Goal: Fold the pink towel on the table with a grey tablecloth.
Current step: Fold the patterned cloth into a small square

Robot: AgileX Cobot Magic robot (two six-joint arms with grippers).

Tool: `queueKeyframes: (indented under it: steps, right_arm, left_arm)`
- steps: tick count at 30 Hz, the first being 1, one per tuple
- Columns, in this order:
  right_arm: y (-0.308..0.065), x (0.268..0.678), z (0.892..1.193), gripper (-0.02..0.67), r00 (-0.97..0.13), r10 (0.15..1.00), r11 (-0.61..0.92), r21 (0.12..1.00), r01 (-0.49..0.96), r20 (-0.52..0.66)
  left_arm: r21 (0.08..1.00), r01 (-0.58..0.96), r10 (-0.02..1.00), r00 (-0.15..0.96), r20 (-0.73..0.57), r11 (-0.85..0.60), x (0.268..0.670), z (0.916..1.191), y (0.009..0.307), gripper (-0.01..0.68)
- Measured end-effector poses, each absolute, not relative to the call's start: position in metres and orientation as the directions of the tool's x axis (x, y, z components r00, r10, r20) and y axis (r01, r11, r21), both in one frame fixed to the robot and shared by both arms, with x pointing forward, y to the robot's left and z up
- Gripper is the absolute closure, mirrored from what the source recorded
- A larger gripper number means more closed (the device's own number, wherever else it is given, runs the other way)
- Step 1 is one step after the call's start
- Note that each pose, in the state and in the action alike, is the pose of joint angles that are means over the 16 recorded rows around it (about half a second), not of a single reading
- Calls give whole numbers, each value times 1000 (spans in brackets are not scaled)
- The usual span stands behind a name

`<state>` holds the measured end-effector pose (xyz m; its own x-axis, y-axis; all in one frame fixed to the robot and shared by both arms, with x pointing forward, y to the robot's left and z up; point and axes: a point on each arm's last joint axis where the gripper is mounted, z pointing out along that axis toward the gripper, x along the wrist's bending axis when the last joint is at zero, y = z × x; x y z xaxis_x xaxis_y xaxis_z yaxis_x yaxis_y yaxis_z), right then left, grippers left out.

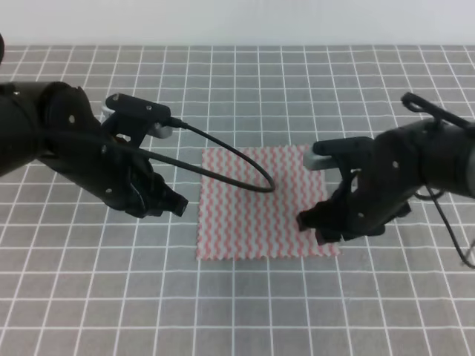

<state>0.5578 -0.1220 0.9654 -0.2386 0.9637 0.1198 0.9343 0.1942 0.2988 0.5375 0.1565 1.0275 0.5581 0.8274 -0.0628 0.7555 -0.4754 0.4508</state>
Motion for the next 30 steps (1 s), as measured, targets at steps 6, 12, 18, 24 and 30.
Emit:
queueKeyframes:
  steps: [6,12,18,24,30]
  right_arm:
    - [-115,569,958,618,-233,965,196,263,945,119]
    - [-113,573,956,618,-233,967,205,220,954,108]
    - [-113,572,953,618,-232,968,211,185,960,98]
    - [-113,572,949,620,-230,969,213,160,964,92]
    - [-113,574,947,627,-229,969,214,156,964,90]
  left_arm:
    - [443,747,820,571,-47,-495,538,1025,157,672]
    - [441,734,811,585,-26,-516,538,1026,158,670]
    - [441,725,806,592,-8,-529,539,1026,159,668]
    - [441,720,802,597,0,-536,540,1026,159,666]
    - [436,691,774,633,21,-576,538,1025,157,662]
